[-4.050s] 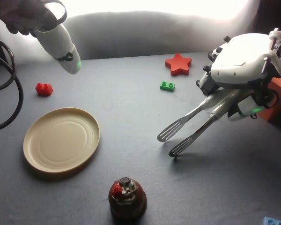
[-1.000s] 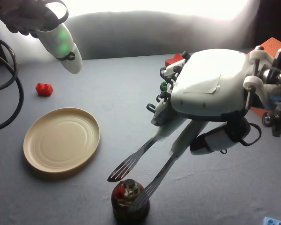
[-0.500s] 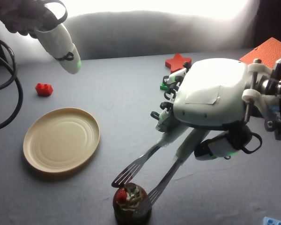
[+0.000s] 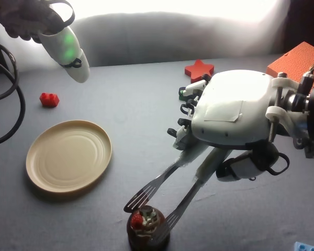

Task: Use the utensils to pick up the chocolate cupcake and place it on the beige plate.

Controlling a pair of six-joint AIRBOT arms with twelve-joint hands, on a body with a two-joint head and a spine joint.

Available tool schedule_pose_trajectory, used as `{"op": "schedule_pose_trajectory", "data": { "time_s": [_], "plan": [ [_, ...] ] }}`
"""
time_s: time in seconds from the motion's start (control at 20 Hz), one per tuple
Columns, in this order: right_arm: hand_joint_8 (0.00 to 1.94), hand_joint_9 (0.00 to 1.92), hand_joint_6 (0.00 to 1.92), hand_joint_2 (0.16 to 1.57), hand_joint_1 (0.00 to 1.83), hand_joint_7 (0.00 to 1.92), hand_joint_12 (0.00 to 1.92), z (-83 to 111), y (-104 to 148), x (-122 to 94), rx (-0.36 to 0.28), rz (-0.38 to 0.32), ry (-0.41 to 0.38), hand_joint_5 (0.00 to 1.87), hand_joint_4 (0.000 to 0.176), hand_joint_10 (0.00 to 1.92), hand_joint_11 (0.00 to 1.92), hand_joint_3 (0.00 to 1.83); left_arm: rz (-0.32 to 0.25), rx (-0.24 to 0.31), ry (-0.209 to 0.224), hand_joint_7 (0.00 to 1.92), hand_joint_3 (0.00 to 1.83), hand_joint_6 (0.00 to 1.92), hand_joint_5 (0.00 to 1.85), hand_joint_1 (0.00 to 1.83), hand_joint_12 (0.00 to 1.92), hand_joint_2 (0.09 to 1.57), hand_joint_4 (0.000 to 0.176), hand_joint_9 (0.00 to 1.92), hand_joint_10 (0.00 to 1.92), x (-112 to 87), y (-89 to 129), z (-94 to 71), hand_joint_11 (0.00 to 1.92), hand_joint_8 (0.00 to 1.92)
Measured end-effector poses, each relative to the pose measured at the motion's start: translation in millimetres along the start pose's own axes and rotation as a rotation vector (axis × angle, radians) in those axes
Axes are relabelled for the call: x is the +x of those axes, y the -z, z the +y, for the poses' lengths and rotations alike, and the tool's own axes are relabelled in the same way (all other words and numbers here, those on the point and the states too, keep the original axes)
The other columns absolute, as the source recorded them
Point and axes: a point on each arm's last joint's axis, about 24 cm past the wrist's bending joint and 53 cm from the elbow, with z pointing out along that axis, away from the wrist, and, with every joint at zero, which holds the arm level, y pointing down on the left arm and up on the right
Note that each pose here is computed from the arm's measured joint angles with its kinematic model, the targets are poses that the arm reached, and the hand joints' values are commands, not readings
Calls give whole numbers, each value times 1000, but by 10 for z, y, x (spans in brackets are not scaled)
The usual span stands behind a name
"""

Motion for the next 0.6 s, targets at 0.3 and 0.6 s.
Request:
{"op": "schedule_pose_trajectory", "data": {
  "time_s": [0.3,0.6],
  "plan": [
    [3,714,8,1078,1045,902,1263,6,-11,-4,1,-2,35,853,0,412,330,0,0,0,-1,65,2,1,125,362,193,1051,0,55,1,-1,0,0,0,1],
    [0,669,0,1072,1071,852,1238,32,-35,0,-2,-3,56,794,0,433,307,0,0,0,-1,82,0,3,141,417,219,1030,0,74,4,-1,0,0,0,2]
  ]
}}
